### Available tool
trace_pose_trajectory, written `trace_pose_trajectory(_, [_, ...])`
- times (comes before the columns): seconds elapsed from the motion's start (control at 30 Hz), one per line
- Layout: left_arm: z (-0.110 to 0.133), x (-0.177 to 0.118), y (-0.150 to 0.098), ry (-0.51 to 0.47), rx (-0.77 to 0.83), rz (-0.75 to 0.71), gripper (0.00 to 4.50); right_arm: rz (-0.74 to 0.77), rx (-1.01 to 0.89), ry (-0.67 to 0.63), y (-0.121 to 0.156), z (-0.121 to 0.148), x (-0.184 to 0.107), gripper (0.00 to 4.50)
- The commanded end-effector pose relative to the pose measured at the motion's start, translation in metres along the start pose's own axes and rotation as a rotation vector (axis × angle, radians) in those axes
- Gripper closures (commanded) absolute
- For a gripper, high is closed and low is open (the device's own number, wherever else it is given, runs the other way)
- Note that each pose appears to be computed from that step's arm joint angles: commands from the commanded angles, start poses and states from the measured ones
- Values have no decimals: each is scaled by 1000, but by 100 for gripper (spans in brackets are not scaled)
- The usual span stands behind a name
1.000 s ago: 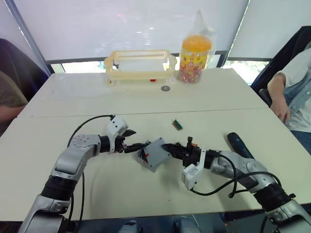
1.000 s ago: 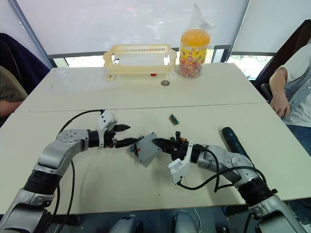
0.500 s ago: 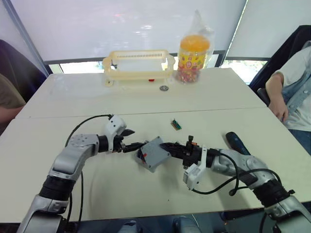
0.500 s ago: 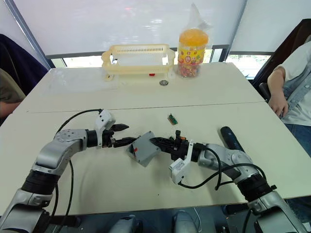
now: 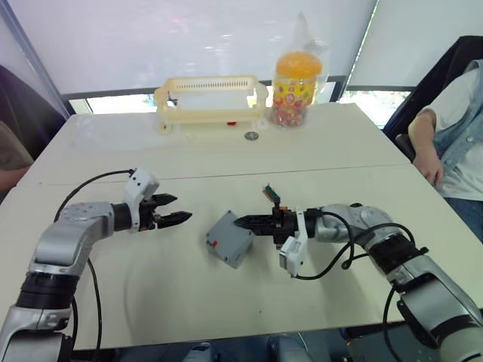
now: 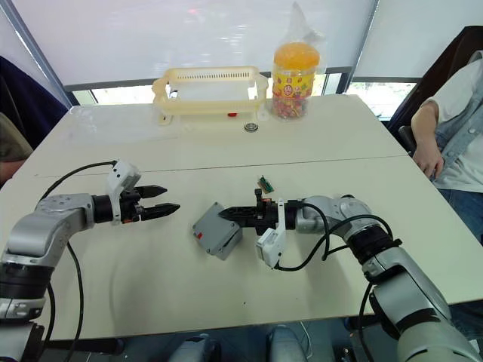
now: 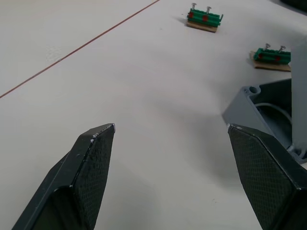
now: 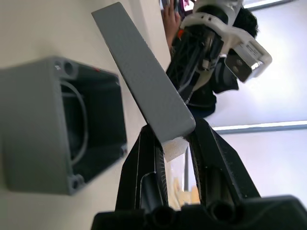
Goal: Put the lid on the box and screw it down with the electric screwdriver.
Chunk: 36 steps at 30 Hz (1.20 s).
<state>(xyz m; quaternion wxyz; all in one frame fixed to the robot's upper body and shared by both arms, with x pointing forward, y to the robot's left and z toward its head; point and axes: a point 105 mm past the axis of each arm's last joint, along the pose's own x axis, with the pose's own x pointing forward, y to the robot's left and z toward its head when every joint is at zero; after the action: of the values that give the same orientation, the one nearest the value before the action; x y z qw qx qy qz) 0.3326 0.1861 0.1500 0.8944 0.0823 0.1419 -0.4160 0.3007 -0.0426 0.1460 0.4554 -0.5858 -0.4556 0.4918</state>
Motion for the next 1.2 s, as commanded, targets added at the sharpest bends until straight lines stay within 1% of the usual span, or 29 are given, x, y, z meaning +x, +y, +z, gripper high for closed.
trace_pose_trajectory(0.03, [12,-1,-6,-42,31,2,63,-23,-31,-26,-11,-1,2,429])
trace_pose_trajectory(0.13, [12,4,-11,-51,25,-6,63,-15,-30,-22,-11,-3,3,429])
trace_pose_trajectory(0.27, [12,8,-14,-59,18,-14,63,0,-33,17,-9,-12,4,429])
trace_pose_trajectory(0.6, [15,15,-19,-70,18,-29,63,21,-43,-2,-4,-11,6,429])
trace_pose_trajectory(0.67, [21,18,-27,-90,22,-65,63,24,-41,1,-3,-12,6,429])
trace_pose_trajectory(0.77, [28,23,-48,-108,12,-166,63,29,-42,11,-2,-14,5,429])
trace_pose_trajectory(0.83, [30,23,-54,-114,-6,-196,63,28,-43,17,-2,-16,5,429])
trace_pose_trajectory(1.1, [3,33,-57,-16,22,-183,63,43,-35,24,2,-18,6,429])
trace_pose_trajectory(1.17, [-2,37,-57,-6,19,-178,63,47,-35,25,2,-19,6,429])
trace_pose_trajectory(1.2, [-3,39,-57,-6,16,-177,63,47,-35,24,2,-19,6,325])
